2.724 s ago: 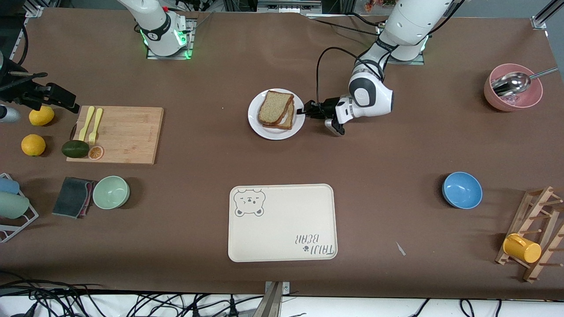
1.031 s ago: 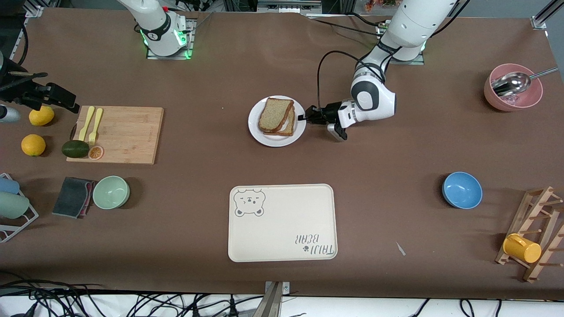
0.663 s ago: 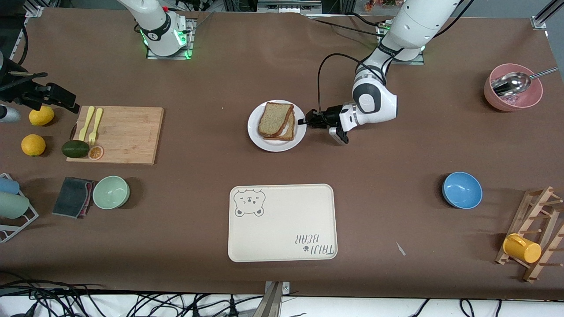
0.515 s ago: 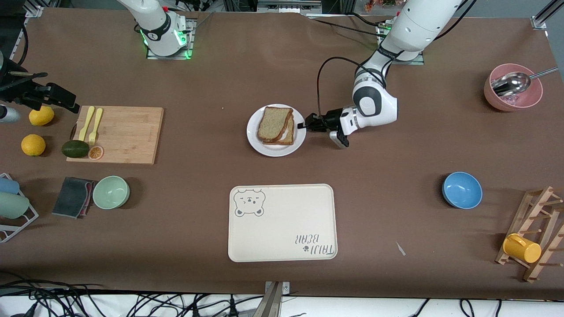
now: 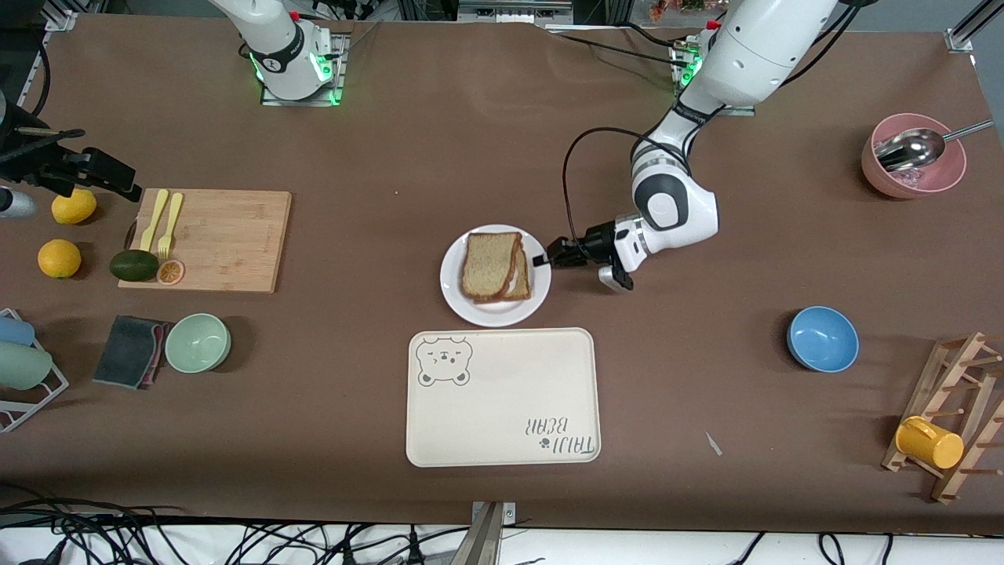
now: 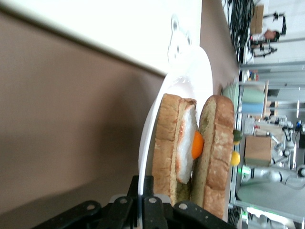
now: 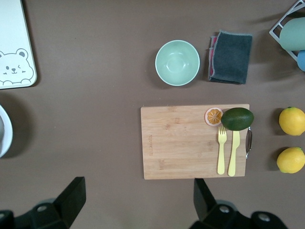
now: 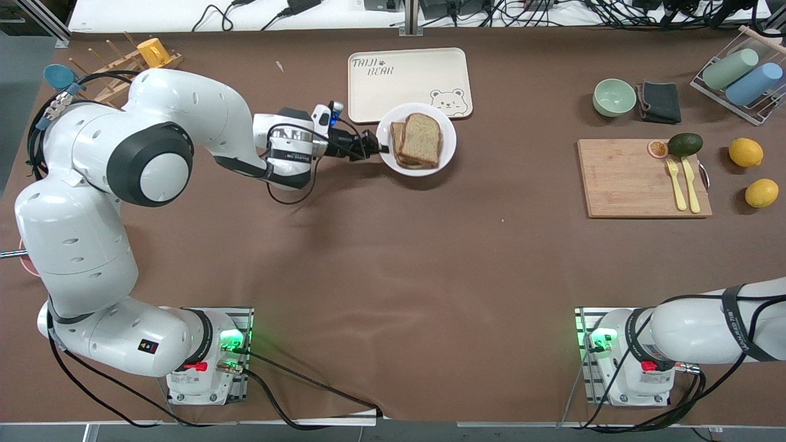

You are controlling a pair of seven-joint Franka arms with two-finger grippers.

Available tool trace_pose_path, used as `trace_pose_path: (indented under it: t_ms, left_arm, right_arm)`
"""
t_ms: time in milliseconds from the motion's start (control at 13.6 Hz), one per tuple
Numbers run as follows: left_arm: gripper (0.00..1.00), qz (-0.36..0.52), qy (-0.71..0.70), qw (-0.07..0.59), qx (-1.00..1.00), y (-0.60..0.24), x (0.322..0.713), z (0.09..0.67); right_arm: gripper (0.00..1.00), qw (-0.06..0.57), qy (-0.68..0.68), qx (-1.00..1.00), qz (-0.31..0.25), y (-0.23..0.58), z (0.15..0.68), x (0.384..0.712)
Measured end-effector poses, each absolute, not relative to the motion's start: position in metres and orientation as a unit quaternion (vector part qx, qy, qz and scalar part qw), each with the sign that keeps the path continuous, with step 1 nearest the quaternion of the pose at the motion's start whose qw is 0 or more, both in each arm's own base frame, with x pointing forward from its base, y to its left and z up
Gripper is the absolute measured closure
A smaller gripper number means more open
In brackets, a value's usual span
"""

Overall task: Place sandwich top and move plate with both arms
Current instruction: 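Slide the white plate with the left gripper onto the bear tray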

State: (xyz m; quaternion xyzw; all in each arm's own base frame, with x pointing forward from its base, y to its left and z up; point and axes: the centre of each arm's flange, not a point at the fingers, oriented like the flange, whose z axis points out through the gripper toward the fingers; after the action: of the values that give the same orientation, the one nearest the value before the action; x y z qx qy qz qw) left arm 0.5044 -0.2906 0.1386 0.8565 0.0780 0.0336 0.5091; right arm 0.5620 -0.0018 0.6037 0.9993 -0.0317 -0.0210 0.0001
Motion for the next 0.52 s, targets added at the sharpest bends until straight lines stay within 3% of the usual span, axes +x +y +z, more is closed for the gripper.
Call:
trace_pose_path:
  t_ms: [515]
  left_arm:
    - [0.95,0.016,0.15,0.503,0.851,-0.279,0.594,0.169]
  right_arm:
    - [0.0,0.0,-0.032,0.999,-0.021,-0.002,0.604,0.562]
